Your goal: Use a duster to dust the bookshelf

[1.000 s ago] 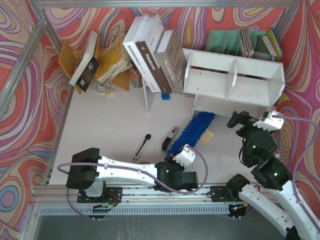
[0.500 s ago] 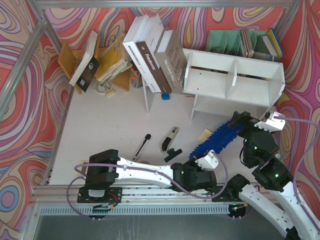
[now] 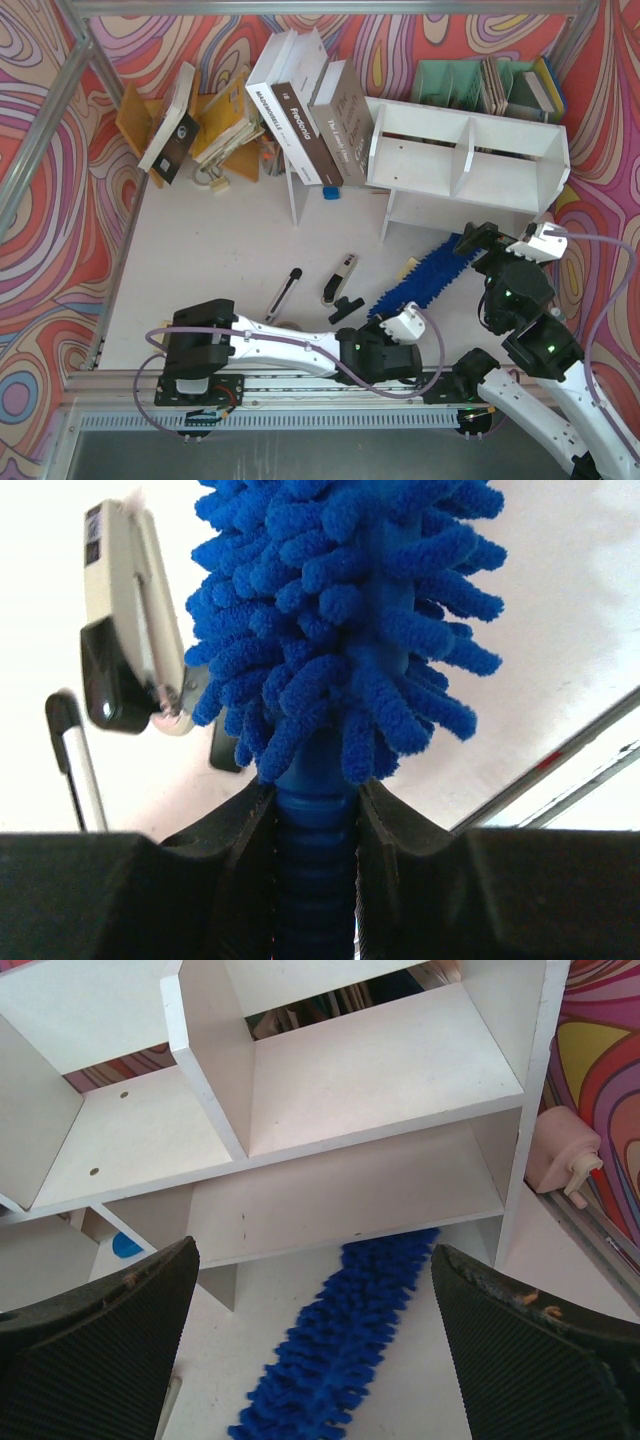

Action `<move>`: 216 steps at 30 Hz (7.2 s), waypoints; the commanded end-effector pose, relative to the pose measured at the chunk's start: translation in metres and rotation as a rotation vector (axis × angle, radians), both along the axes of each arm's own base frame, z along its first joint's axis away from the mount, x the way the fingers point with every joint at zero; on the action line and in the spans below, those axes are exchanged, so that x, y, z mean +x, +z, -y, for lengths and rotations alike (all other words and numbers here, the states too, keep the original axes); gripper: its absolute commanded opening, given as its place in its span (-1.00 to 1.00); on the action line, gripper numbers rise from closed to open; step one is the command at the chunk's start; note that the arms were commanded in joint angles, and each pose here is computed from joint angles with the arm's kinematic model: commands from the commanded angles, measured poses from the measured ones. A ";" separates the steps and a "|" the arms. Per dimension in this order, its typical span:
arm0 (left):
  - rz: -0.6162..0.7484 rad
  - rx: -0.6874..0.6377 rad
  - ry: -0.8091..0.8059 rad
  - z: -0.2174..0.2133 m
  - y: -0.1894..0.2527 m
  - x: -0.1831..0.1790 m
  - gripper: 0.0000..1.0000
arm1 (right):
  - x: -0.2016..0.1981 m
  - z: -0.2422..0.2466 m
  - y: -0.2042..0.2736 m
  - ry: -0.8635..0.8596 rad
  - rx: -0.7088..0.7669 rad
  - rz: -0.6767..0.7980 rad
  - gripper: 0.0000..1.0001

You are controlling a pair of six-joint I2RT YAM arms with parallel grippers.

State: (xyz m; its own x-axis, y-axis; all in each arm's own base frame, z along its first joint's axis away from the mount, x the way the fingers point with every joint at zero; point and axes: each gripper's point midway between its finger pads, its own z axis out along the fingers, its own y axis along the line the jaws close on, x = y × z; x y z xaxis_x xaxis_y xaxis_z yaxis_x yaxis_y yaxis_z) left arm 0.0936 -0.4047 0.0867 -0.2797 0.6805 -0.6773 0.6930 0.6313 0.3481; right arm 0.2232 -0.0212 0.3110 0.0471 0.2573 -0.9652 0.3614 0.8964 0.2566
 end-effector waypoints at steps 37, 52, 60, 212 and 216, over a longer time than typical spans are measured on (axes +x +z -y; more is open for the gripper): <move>-0.062 -0.022 -0.063 0.048 0.001 0.006 -1.00 | 0.003 -0.001 -0.001 -0.001 -0.007 -0.003 0.73; 0.014 -0.039 -0.025 0.049 0.022 0.025 -1.00 | 0.005 -0.003 -0.003 0.002 -0.009 -0.012 0.73; 0.086 -0.113 0.038 0.045 0.051 0.051 -1.00 | 0.005 -0.004 -0.003 0.008 -0.007 -0.012 0.73; 0.122 0.061 0.333 -0.093 0.033 0.016 -1.00 | 0.006 -0.002 -0.005 -0.004 -0.017 -0.024 0.74; 0.015 0.061 0.290 -0.096 0.014 0.004 -1.00 | 0.006 -0.002 -0.005 -0.004 -0.018 -0.022 0.74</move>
State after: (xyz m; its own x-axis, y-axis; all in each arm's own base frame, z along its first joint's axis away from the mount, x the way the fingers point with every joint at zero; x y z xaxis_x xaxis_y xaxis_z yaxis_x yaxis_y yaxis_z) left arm 0.0943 -0.3083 0.1033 -0.4463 0.6444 -0.6209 0.4626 0.7601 0.4564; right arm 0.2300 -0.0166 0.3034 0.0113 0.2392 -0.9709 0.3633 0.9036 0.2269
